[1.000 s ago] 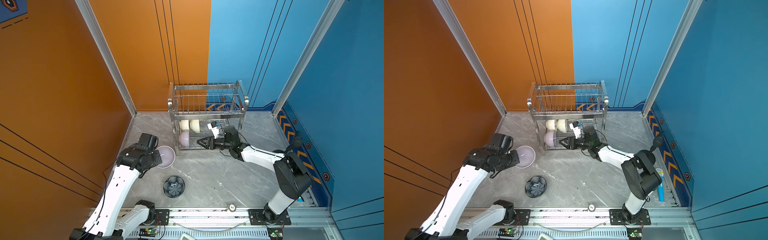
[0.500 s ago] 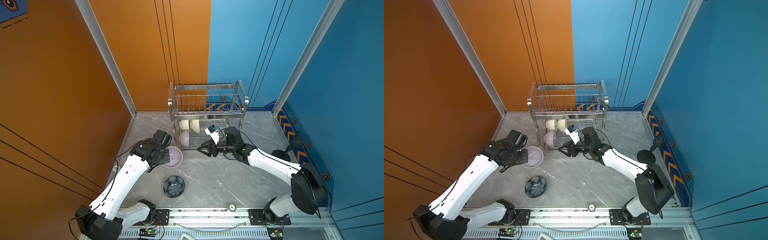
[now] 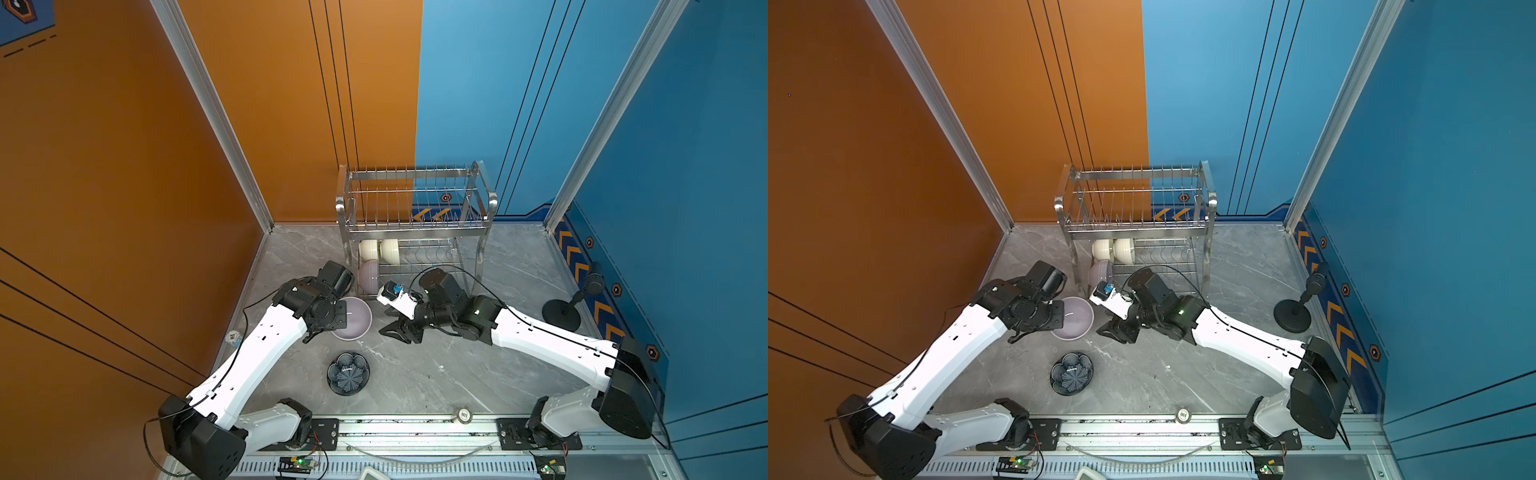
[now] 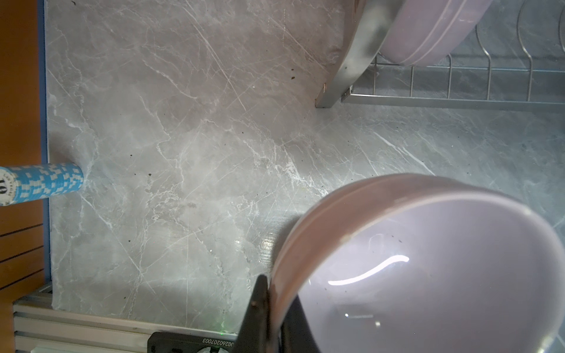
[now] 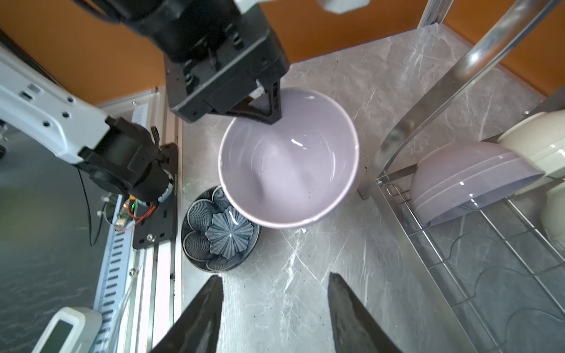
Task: Load bowls into a dish rack
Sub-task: Place the bowl in the dish rack.
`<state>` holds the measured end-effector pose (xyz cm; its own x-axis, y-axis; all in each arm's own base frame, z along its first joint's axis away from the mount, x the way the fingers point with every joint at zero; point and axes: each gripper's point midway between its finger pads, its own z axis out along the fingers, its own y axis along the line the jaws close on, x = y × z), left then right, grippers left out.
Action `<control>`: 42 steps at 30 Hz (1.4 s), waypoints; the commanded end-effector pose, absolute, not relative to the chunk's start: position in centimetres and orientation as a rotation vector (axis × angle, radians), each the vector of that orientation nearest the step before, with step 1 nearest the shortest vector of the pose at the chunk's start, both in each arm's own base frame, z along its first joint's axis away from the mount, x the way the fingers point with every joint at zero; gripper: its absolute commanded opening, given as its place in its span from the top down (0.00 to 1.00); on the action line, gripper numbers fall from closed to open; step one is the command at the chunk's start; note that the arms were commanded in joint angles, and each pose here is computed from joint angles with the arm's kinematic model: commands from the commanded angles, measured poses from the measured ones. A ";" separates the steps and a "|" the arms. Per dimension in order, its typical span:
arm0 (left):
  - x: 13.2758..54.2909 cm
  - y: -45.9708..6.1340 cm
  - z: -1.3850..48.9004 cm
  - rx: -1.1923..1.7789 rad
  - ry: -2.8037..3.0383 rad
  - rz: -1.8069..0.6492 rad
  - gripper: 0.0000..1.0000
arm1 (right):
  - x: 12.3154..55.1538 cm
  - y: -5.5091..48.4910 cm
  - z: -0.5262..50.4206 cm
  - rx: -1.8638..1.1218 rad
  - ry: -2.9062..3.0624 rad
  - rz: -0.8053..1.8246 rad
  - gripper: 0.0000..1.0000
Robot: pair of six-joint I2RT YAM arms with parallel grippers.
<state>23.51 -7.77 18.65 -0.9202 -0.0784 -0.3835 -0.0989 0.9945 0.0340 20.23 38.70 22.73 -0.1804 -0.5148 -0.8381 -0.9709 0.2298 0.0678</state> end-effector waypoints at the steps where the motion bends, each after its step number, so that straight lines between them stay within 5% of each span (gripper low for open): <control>1: 24.3 -8.5 19.8 -0.089 2.705 0.049 1.00 | 19.8 38.4 22.3 -1.468 1.769 0.661 0.44; 29: 23.5 -12.4 19.7 0.125 2.728 -0.047 1.00 | 17.0 42.4 19.6 -1.766 1.537 0.258 0.47; 42: 23.3 -13.1 19.3 0.175 2.738 -0.041 1.00 | 16.6 43.7 17.7 -1.860 1.493 0.141 0.58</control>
<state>22.69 -11.97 17.94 -0.9315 0.1033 -0.3489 0.0984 0.9946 0.0318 16.38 43.94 17.73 0.3019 -0.7783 -0.5505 -0.8976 -0.0375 -0.4393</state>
